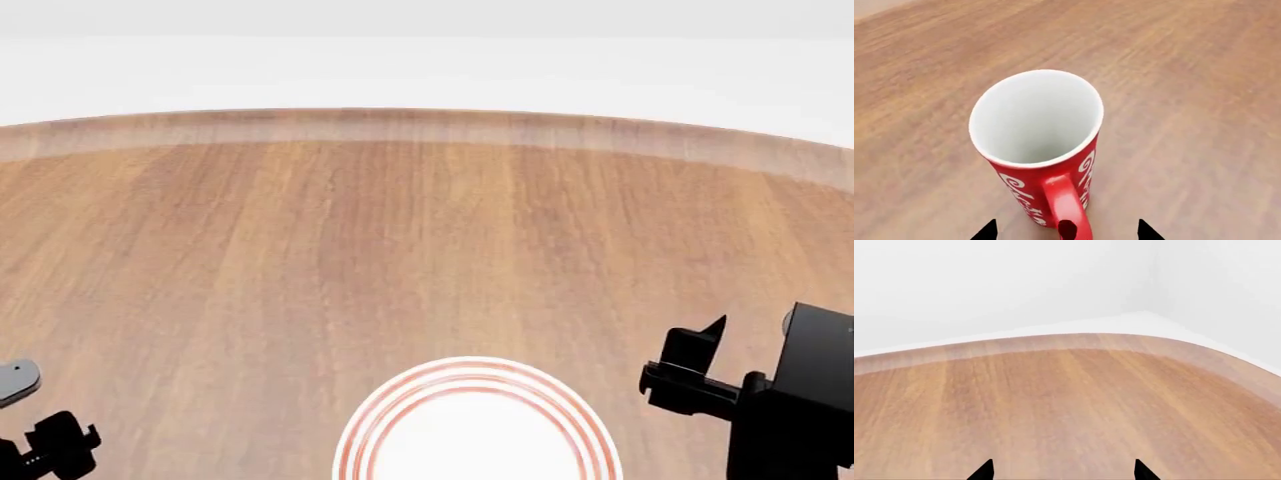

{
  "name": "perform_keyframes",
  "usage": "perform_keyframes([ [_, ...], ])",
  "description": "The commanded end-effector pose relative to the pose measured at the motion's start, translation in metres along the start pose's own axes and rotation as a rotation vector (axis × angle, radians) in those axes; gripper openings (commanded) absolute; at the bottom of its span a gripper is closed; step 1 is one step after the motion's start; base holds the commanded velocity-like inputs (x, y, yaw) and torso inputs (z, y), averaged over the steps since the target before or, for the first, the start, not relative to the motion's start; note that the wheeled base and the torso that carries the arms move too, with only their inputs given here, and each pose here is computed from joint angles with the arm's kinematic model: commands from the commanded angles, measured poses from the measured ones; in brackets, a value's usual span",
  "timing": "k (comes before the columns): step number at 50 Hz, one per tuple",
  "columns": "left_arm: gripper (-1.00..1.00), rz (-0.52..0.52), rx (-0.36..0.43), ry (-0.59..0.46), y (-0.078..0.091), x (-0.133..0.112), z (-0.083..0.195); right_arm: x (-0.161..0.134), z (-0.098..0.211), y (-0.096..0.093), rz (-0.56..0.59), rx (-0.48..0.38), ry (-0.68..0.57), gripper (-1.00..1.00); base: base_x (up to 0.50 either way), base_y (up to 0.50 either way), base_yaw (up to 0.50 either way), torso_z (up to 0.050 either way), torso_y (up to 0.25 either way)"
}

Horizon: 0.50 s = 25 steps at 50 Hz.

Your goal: Pick up the red mug and put it on the plate

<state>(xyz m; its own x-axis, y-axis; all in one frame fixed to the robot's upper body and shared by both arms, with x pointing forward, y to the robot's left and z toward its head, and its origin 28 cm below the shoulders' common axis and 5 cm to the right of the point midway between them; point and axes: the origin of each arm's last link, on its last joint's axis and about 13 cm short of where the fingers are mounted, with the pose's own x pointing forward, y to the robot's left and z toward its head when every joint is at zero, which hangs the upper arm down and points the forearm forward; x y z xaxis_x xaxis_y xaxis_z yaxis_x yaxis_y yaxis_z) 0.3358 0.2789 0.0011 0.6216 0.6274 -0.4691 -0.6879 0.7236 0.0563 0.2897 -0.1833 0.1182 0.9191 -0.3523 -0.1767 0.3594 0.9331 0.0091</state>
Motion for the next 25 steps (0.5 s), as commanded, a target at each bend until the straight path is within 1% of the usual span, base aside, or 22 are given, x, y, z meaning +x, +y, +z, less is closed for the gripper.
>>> perform_keyframes([
  [1,-1.00,-0.049,0.029,-0.004,-0.0052,-0.0041,-0.0085,0.0024,-0.0032,0.0003,0.010,0.020,0.008,1.00,0.00,0.00,0.00,0.000,0.000],
  [7,-1.00,-0.050,0.015,0.006,-0.0044,-0.0039,-0.0093,0.0027,-0.0052,0.0008,0.011,0.020,0.012,1.00,0.00,0.00,0.00,0.000,0.000],
  [17,-1.00,-0.061,0.032,-0.002,-0.0034,-0.0040,-0.0117,0.0038,-0.0075,0.0008,0.013,0.020,0.015,1.00,0.00,0.00,0.00,0.000,0.000],
  [21,-1.00,-0.078,0.027,-0.005,-0.0032,-0.0037,-0.0113,0.0045,-0.0084,0.0011,0.014,0.022,0.018,1.00,0.00,0.00,0.00,0.000,0.000],
  [23,-1.00,-0.088,0.032,-0.017,-0.0031,-0.0034,-0.0102,0.0041,-0.0086,0.0016,0.017,0.022,0.019,1.00,0.00,0.00,0.00,0.000,0.000],
  [25,-1.00,-0.104,0.063,-0.031,-0.0030,-0.0030,-0.0090,0.0049,-0.0084,0.0017,0.017,0.021,0.021,1.00,0.00,0.00,0.00,0.000,0.000],
])
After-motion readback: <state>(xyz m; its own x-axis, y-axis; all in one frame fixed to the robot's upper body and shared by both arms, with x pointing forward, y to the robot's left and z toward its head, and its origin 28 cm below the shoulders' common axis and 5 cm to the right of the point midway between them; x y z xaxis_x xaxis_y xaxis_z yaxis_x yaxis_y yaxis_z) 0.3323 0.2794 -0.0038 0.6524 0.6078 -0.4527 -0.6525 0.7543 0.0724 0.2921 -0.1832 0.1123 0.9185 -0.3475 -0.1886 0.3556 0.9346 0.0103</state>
